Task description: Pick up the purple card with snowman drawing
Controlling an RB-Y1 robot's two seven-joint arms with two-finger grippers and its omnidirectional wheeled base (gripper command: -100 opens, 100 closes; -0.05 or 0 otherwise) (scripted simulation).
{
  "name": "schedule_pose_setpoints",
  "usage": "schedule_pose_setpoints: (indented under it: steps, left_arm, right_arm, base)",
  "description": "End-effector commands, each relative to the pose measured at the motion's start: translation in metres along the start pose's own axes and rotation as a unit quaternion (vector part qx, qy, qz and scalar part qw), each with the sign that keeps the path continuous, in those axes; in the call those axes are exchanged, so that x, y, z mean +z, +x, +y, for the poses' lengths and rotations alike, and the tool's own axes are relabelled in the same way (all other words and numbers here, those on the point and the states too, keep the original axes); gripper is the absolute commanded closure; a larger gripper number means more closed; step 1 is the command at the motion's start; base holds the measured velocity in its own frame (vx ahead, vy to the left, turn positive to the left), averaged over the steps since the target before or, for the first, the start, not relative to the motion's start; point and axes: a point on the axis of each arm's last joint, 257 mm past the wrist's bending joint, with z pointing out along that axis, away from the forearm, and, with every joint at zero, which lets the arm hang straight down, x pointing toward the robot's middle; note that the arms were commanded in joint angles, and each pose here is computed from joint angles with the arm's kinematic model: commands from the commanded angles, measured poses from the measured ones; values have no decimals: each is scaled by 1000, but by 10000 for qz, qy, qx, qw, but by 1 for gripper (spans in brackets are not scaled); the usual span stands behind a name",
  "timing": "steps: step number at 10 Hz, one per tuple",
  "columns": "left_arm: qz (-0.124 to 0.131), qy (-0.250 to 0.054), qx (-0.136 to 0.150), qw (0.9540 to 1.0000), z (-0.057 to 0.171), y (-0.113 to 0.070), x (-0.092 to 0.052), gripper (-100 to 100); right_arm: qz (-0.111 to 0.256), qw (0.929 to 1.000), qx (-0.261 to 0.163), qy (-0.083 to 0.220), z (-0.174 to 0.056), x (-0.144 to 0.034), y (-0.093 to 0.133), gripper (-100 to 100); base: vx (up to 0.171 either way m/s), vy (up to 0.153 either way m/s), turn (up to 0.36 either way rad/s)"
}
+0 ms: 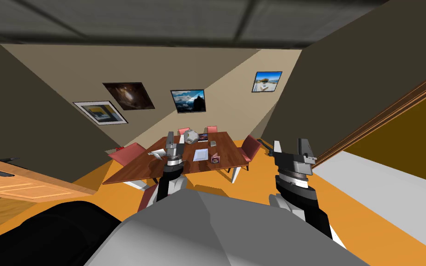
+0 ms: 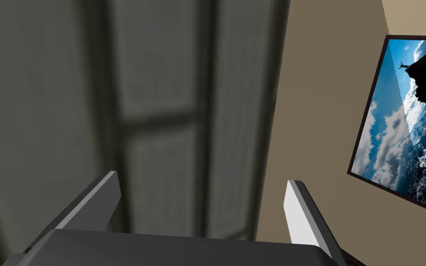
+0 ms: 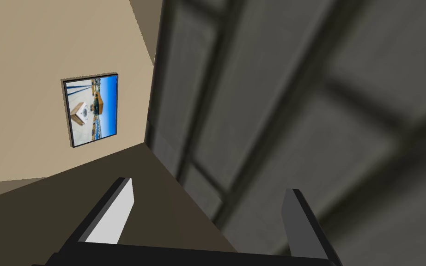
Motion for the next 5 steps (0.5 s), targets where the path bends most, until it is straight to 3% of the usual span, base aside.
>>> schedule_pose_setpoints:
  steps: [1,5]
  left_arm:
    - [183,-199,29,9996,12,3,0,-100]
    - [421,-789,79,9960,46,4,-4,-100]
  right_arm:
    - [0,10000,0,0,0,0,0,0]
    - [-1,10000,1,0,0,0,0,0]
  base:
    - [3,-35,18]
    - [9,-82,27]
